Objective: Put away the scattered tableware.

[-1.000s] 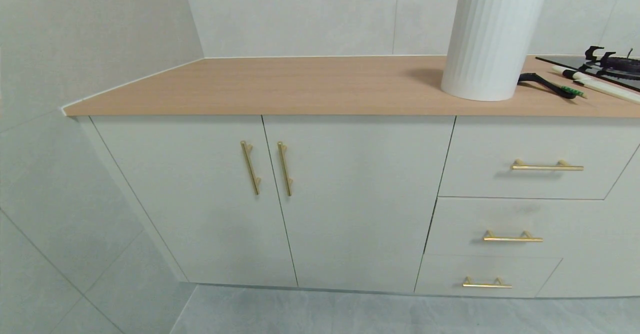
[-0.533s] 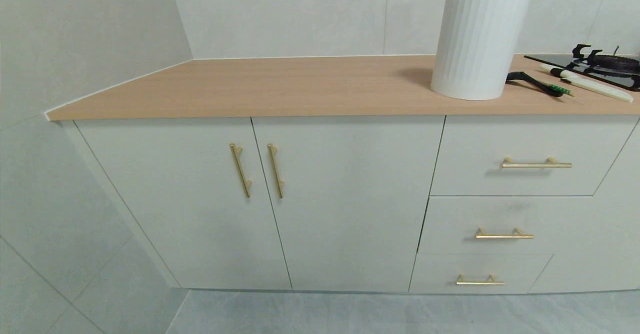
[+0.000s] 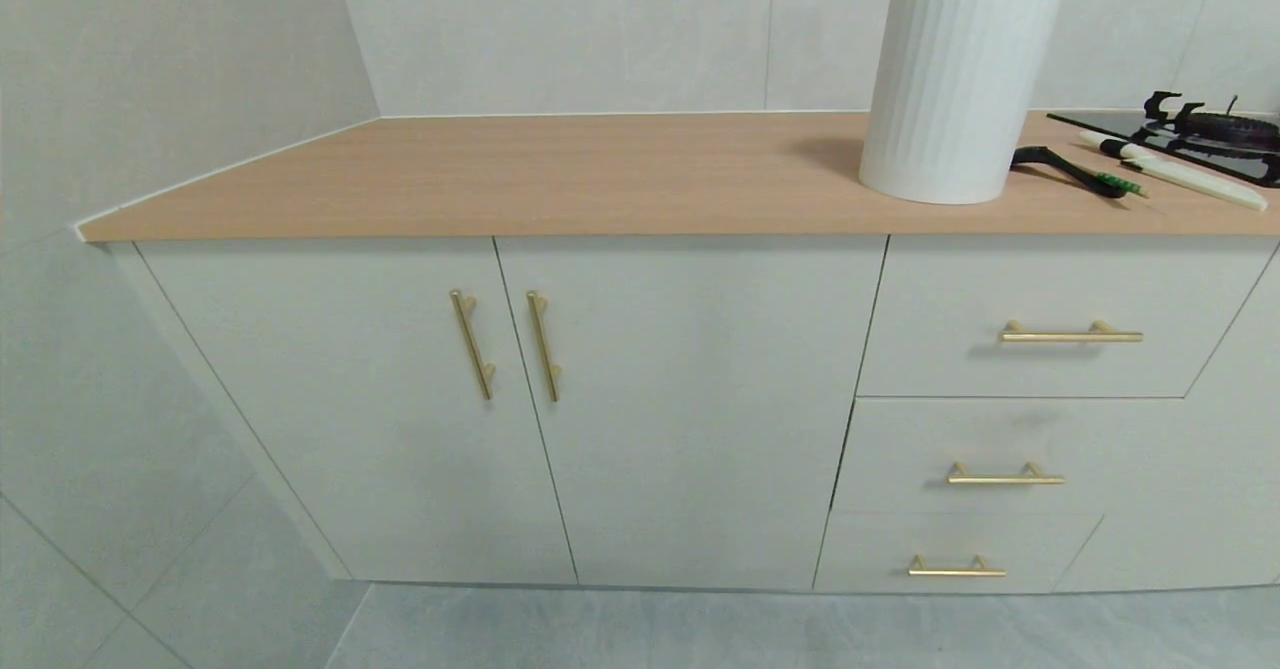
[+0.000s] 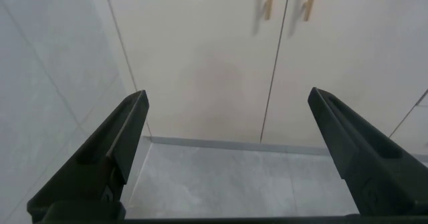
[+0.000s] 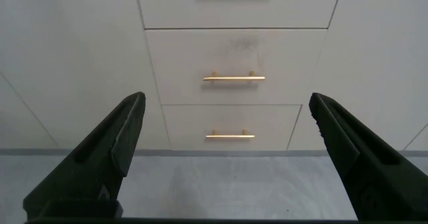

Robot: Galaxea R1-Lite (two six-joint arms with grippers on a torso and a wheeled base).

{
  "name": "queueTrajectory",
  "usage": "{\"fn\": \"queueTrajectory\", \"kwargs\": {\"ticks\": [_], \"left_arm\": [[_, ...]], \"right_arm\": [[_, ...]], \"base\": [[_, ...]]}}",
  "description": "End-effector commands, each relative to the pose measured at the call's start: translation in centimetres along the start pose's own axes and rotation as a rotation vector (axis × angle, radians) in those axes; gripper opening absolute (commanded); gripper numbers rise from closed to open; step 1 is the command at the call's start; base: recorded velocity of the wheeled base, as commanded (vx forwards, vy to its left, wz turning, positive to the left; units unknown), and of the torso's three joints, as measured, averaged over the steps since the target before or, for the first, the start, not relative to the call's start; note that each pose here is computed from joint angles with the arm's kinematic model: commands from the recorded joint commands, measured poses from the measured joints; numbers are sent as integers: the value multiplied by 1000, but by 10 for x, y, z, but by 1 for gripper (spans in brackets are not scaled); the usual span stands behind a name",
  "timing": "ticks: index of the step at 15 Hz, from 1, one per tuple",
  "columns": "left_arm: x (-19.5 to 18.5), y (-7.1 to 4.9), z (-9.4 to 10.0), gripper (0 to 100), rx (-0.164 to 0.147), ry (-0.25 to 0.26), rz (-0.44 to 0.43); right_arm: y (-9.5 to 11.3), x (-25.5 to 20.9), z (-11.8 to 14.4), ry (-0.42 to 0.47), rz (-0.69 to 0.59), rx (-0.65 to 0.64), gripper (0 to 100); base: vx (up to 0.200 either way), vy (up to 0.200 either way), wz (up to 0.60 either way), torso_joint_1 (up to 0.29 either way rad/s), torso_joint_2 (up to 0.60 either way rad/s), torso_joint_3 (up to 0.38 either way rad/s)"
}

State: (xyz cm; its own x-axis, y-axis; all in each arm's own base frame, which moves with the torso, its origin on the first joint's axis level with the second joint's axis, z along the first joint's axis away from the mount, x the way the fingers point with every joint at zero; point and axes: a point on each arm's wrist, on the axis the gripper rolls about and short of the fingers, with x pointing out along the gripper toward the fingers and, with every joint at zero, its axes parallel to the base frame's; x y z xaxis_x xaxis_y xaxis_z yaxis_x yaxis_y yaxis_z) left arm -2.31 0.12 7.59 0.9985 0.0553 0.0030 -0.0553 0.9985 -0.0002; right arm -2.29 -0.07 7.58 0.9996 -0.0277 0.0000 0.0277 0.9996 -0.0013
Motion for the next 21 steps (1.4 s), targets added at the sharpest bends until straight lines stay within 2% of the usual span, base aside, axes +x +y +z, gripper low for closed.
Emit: {"fn": "queueTrajectory", "kwargs": {"ticks": [1, 7, 21], "left_arm": [[0, 0, 0, 100, 0, 0, 1], [0, 0, 0, 100, -2, -2, 1], [0, 0, 0, 100, -9, 0, 1]], "right_arm": [[0, 0, 0, 2, 2, 0, 100], [0, 0, 0, 2, 0, 0, 100], [0, 0, 1, -2, 2, -5, 100]], "base": [[0, -200, 0, 7, 2, 2], [0, -200, 0, 1, 3, 3], [0, 0, 0, 0, 0, 0]]}}
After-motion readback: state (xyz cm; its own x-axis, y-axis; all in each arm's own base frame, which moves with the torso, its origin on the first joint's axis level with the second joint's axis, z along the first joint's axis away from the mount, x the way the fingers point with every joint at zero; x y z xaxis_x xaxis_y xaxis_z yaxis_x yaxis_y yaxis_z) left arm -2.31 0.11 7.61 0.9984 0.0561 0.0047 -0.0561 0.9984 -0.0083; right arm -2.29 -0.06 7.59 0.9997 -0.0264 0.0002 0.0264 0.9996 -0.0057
